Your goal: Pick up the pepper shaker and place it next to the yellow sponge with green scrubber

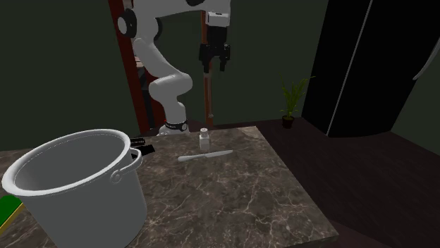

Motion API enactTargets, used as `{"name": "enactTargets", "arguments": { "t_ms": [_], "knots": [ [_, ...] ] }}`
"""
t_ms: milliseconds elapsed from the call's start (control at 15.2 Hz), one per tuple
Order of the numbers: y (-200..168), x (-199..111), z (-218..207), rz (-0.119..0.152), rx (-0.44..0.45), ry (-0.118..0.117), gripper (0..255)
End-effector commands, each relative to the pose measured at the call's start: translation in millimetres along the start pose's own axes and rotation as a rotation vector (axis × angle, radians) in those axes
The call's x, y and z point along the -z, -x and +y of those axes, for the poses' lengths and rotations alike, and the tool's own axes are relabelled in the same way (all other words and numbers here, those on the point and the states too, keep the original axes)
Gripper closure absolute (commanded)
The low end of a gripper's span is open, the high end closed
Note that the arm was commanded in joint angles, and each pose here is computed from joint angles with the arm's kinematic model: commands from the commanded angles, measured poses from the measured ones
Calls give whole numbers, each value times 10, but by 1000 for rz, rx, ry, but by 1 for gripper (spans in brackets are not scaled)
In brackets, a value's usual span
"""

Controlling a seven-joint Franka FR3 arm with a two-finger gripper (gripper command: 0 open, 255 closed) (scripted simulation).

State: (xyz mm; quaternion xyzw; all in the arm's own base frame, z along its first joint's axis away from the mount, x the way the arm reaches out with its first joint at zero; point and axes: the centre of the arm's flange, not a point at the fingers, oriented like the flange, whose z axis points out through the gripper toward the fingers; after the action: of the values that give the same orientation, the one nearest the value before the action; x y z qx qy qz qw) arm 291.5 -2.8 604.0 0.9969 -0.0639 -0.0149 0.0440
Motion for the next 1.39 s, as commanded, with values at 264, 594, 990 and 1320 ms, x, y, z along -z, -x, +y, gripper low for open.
{"name": "enactTargets", "arguments": {
  "t_ms": [264, 594, 990, 1320],
  "knots": [
    [-21, -492, 232, 12, 33, -27, 0],
    [-67, -1114, 502, 26, 74, -60, 0],
    [-147, -1871, 796, 43, 124, -100, 0],
    [-182, -2252, 857, 48, 138, -112, 0]
  ]
}}
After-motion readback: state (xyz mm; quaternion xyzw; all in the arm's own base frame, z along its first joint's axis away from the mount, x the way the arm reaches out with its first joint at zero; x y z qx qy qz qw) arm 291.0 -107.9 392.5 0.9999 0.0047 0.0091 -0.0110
